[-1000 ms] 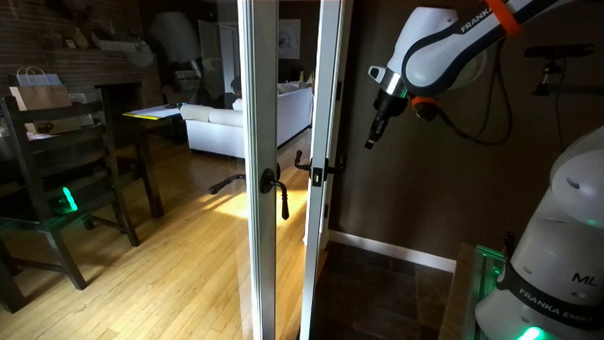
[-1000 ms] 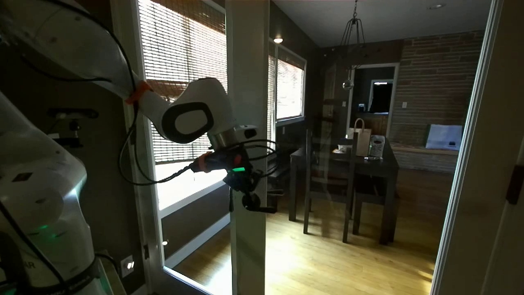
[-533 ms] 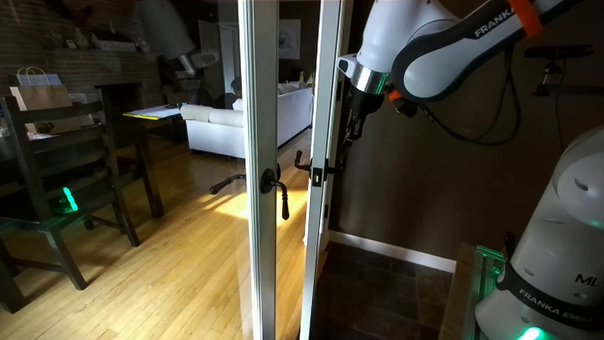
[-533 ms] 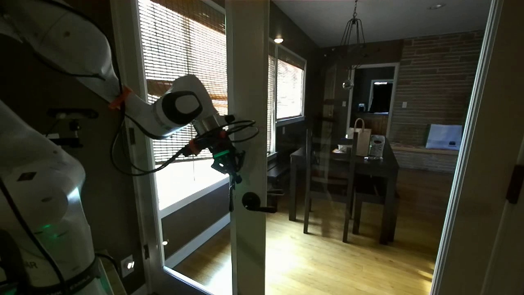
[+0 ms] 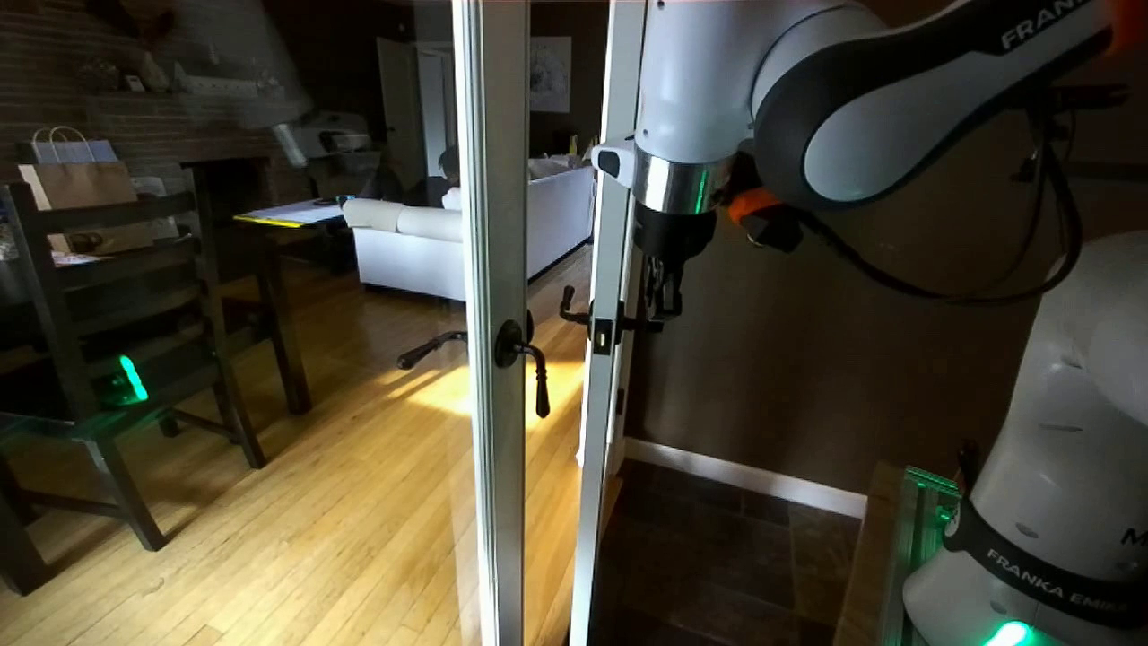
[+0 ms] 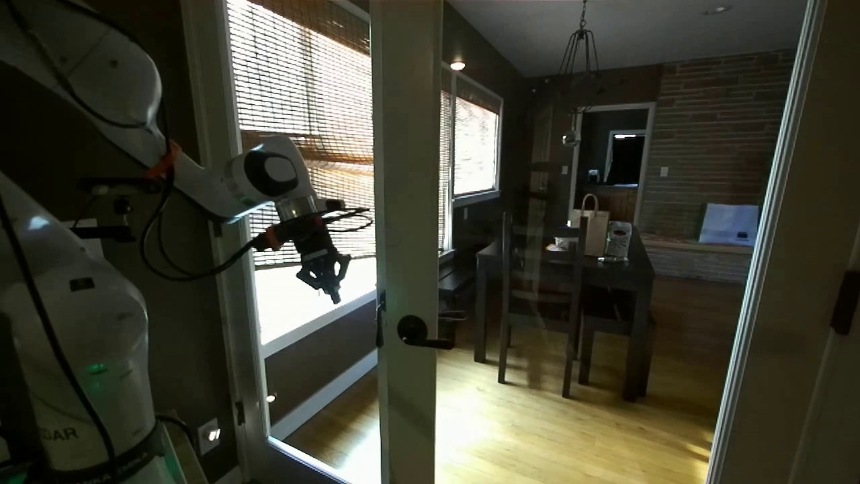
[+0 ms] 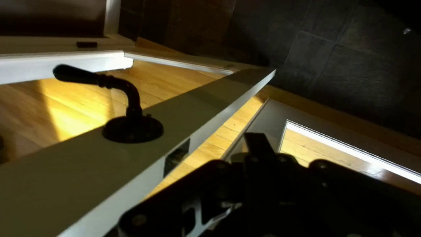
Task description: Open the right door
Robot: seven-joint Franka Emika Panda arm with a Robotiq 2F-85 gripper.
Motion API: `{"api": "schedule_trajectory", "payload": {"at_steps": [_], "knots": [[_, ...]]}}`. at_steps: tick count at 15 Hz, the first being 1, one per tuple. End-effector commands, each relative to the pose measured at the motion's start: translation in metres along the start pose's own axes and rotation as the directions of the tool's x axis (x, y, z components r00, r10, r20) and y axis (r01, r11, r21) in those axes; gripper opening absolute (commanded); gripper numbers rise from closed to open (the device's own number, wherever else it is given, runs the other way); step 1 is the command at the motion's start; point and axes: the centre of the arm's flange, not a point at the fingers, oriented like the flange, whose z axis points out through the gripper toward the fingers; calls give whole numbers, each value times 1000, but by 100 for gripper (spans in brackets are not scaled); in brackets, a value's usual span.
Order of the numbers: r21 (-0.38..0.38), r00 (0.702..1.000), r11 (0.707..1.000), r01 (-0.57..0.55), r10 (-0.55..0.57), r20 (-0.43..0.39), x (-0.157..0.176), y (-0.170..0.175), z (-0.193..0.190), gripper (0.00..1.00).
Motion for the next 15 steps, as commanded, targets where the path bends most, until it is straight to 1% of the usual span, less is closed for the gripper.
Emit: {"api": "schedule_trajectory", "payload": {"at_steps": [1, 4, 7, 11, 15], "knots": [[-34, 994, 998, 52, -55, -93, -24, -41, 1, 0], [-72, 983, 995, 75, -86, -164, -12, -48, -6, 0], [-135, 963, 988, 69, -101, -248, 1, -47, -9, 0], [-175, 949, 984, 40, -93, -301, 12, -39, -9, 0], [-199, 940, 979, -32, -38, -338, 18, -23, -3, 0]]}}
